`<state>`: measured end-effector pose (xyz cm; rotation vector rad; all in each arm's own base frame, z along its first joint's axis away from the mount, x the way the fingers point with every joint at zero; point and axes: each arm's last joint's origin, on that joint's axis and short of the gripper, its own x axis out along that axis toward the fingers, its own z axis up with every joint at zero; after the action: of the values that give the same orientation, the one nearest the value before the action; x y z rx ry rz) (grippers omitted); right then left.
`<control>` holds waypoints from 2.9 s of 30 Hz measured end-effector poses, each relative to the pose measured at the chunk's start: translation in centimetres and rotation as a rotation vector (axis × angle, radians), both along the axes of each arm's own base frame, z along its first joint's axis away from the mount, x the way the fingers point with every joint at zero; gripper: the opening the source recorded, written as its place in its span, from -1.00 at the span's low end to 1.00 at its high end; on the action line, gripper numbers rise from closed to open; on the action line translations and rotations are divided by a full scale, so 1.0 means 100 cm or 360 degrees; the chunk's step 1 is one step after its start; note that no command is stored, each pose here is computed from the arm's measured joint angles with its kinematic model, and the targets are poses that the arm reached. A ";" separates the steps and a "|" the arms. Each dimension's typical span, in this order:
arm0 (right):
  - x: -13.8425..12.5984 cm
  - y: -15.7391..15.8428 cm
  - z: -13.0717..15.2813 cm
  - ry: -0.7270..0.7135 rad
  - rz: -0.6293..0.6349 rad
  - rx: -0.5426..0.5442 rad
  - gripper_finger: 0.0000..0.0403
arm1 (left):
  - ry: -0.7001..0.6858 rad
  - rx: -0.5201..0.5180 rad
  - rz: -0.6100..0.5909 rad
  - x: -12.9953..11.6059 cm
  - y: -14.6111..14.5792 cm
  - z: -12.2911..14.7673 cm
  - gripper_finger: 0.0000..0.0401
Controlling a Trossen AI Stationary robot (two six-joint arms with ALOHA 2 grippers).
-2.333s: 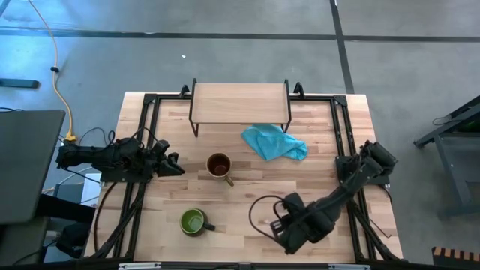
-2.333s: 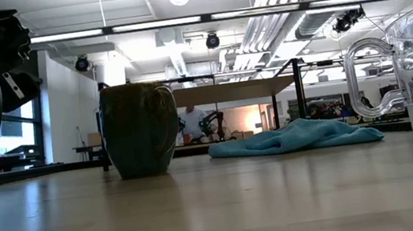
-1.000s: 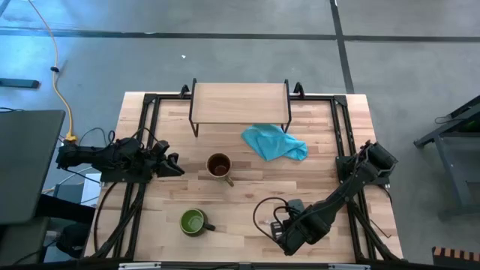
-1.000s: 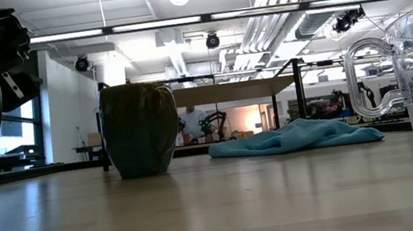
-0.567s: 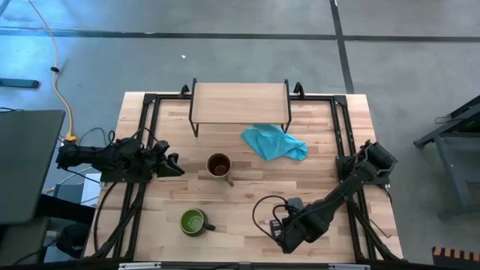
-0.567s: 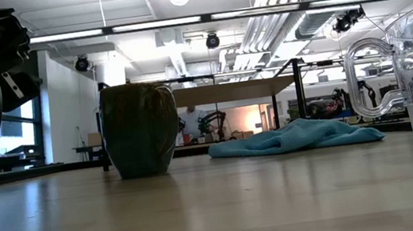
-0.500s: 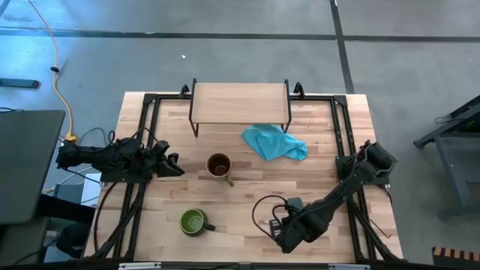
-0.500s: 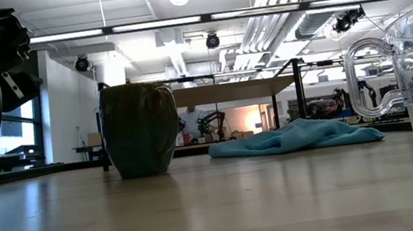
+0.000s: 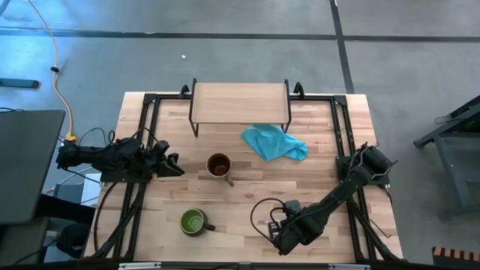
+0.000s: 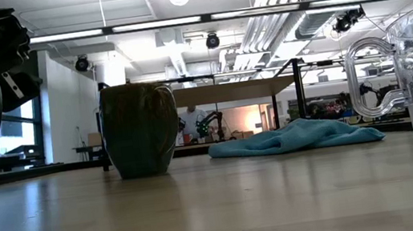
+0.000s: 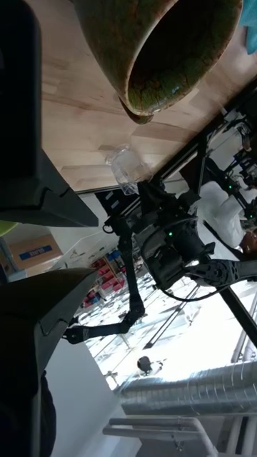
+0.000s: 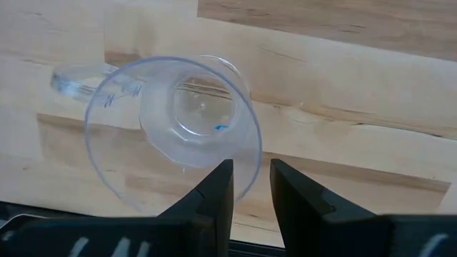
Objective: Stack small to large cups/mugs on shelf
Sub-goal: Put the transparent mug on the shelf
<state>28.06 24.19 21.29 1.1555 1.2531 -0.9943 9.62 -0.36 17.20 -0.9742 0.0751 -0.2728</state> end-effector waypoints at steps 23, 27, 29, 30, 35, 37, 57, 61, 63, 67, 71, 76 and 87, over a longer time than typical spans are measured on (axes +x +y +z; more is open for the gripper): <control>0.003 -0.001 -0.002 -0.0032 -0.0018 -0.0017 -0.59 | 0.0000 0.0000 0.0001 0.000 0.000 0.000 -0.55; 0.002 -0.001 -0.002 0.0004 -0.0015 0.0005 -0.67 | 0.0000 0.0000 0.0000 0.000 0.000 0.000 -0.55; 0.002 -0.001 -0.002 0.0007 -0.0014 0.0006 -0.75 | 0.0000 -0.0001 0.0000 0.000 0.000 0.000 -0.55; 0.002 -0.001 -0.002 0.0007 -0.0013 0.0006 -0.81 | 0.0000 0.0000 0.0000 0.000 0.000 0.000 -0.55; 0.002 -0.001 -0.002 0.0006 -0.0001 0.0003 -0.97 | 0.0000 0.0000 0.0001 0.000 0.000 0.000 -0.55; 0.002 -0.001 -0.002 0.0008 -0.0003 0.0002 -0.96 | 0.0000 0.0000 0.0000 0.000 0.000 0.000 -0.55; 0.024 -0.038 -0.002 0.0042 0.0346 -0.0086 -1.00 | -0.0001 -0.0001 0.0001 0.000 0.000 0.000 -0.55; 0.029 -0.051 -0.002 0.0086 0.0464 -0.0116 -1.00 | 0.0000 0.0000 0.0000 0.000 0.000 0.000 -0.55; 0.032 -0.057 -0.002 0.0091 0.0535 -0.0123 -1.00 | -0.0001 0.0000 0.0001 0.000 0.000 0.000 -0.55; 0.039 -0.069 -0.002 0.0088 0.0690 -0.0133 -1.00 | 0.0000 -0.0001 0.0000 0.000 0.000 0.000 -0.55; 0.044 -0.079 -0.002 0.0083 0.0883 -0.0153 -1.00 | -0.0001 -0.0001 0.0001 0.000 0.000 0.000 -0.55; 0.047 -0.088 -0.002 0.0088 0.1136 -0.0176 -1.00 | 0.0000 -0.0001 0.0001 0.000 0.000 0.000 -0.55; 0.053 -0.101 -0.002 0.0089 0.1533 -0.0282 -1.00 | 0.0000 -0.0001 0.0001 0.000 0.000 0.000 -0.55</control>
<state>33.37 14.08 21.09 0.2836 1.4925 -0.3862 9.62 -0.36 17.19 -0.9747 0.0747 -0.2719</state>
